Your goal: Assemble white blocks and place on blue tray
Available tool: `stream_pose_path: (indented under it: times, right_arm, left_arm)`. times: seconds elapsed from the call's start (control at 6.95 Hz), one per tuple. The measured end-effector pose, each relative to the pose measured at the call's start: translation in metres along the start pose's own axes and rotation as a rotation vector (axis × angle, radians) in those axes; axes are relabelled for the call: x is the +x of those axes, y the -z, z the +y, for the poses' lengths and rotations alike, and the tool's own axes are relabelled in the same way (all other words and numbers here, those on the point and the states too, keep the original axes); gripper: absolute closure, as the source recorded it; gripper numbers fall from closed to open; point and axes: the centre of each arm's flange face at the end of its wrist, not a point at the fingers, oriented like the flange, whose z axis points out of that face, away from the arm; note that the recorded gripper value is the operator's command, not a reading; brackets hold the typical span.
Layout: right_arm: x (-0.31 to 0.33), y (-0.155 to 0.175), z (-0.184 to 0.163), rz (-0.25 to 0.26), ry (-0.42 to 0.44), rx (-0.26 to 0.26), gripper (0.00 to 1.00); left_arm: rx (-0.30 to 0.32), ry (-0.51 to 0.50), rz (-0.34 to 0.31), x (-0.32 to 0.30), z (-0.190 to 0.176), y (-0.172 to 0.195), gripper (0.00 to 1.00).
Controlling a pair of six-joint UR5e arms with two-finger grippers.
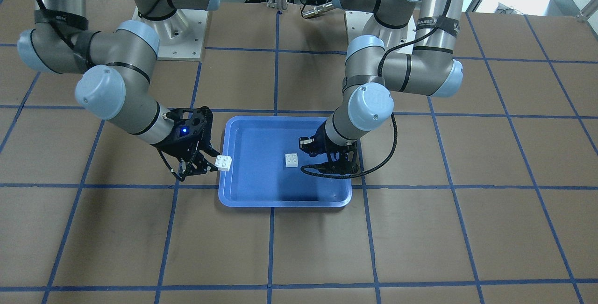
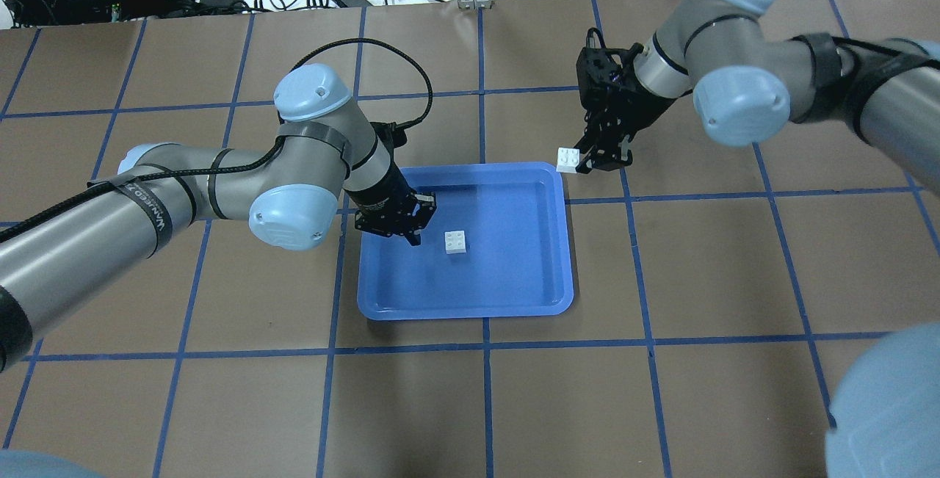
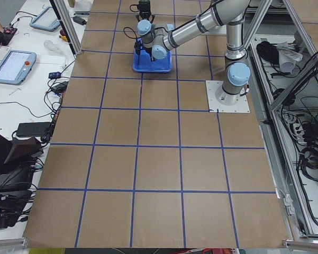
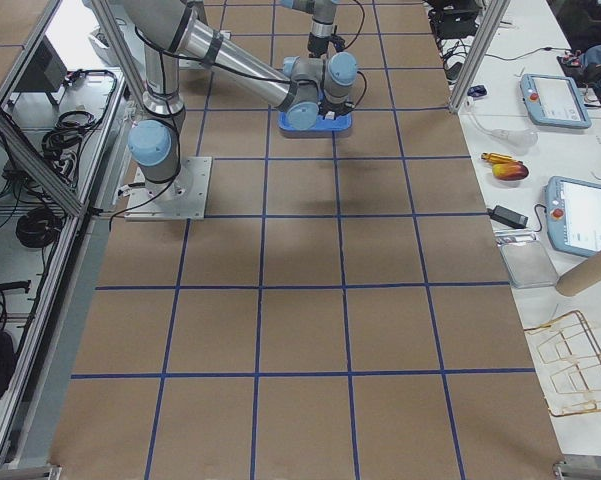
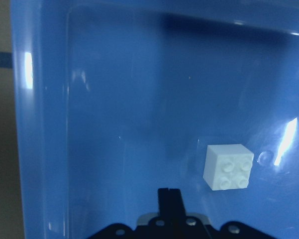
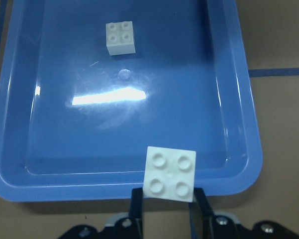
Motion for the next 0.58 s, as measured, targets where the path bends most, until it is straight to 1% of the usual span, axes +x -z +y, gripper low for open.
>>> stream_pose_path:
  times: [0.14, 0.29, 0.58]
  right_arm:
    - [-0.014, -0.013, -0.011, 0.023, -0.005, 0.010, 1.00]
    - [-0.023, -0.027, -0.026, 0.029, 0.002, 0.016, 1.00]
    - [-0.026, -0.054, -0.035, 0.023, -0.012, 0.020, 1.00]
  left_arm:
    - [-0.003, -0.003, 0.031, 0.002, -0.001, -0.003, 1.00]
    - [-0.009, -0.001, 0.052, 0.004, -0.002, -0.007, 1.00]
    - [-0.016, 0.000, 0.063, 0.004, -0.003, -0.011, 1.00]
